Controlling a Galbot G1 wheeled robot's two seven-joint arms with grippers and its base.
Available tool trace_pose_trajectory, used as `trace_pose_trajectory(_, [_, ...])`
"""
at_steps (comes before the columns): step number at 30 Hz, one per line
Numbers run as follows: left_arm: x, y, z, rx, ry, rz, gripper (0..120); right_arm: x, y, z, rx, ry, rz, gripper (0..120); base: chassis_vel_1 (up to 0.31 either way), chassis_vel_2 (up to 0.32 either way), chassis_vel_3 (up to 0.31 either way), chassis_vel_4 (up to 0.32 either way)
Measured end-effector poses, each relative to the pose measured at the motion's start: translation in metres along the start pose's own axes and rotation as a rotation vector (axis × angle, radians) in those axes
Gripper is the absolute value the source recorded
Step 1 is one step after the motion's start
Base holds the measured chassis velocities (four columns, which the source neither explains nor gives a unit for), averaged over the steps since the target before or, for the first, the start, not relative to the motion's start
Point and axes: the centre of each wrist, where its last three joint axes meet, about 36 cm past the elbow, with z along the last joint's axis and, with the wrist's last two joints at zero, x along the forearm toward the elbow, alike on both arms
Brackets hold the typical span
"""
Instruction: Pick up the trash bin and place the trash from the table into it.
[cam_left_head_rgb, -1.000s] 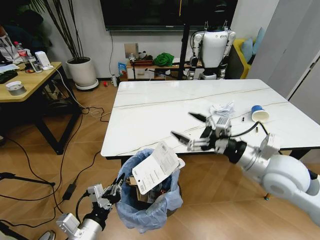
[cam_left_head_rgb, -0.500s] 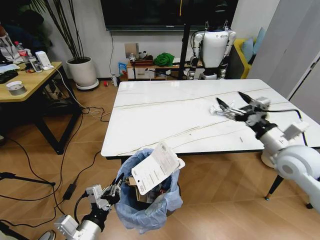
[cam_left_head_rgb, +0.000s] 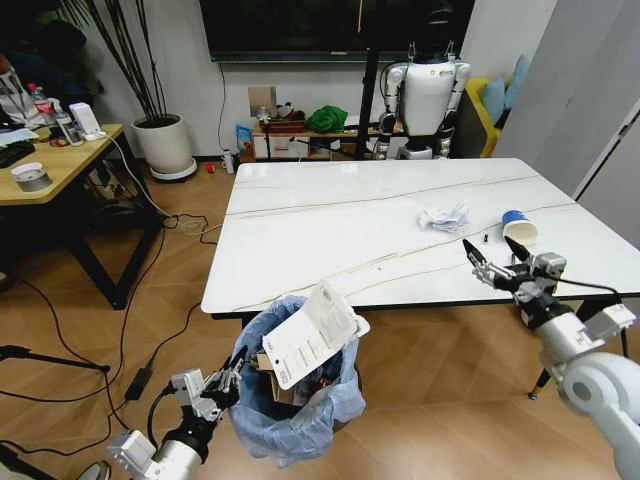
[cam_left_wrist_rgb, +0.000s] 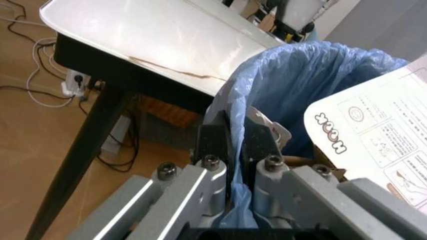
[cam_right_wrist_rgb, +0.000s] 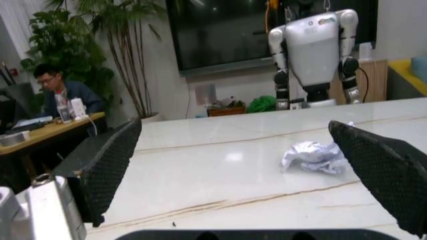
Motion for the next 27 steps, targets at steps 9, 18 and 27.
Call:
trace_pose_trajectory(9, [-0.001, 0.001, 0.001, -0.001, 0.0, 0.007, 0, 0.017, 0.008, 0.013, -0.021, 0.007, 0.018, 100, 0.0, 0.0, 0.0, 0.0])
trace_pose_trajectory(18, [-0.001, 0.001, 0.002, 0.003, 0.003, 0.005, 0, 0.027, 0.01, 0.019, -0.033, 0.006, 0.027, 100, 0.0, 0.0, 0.0, 0.0])
trace_pose_trajectory(27, [0.0, 0.001, 0.002, 0.005, 0.002, 0.003, 0, 0.036, 0.015, 0.028, -0.038, 0.021, 0.025, 100, -0.006, -0.005, 0.003, 0.003])
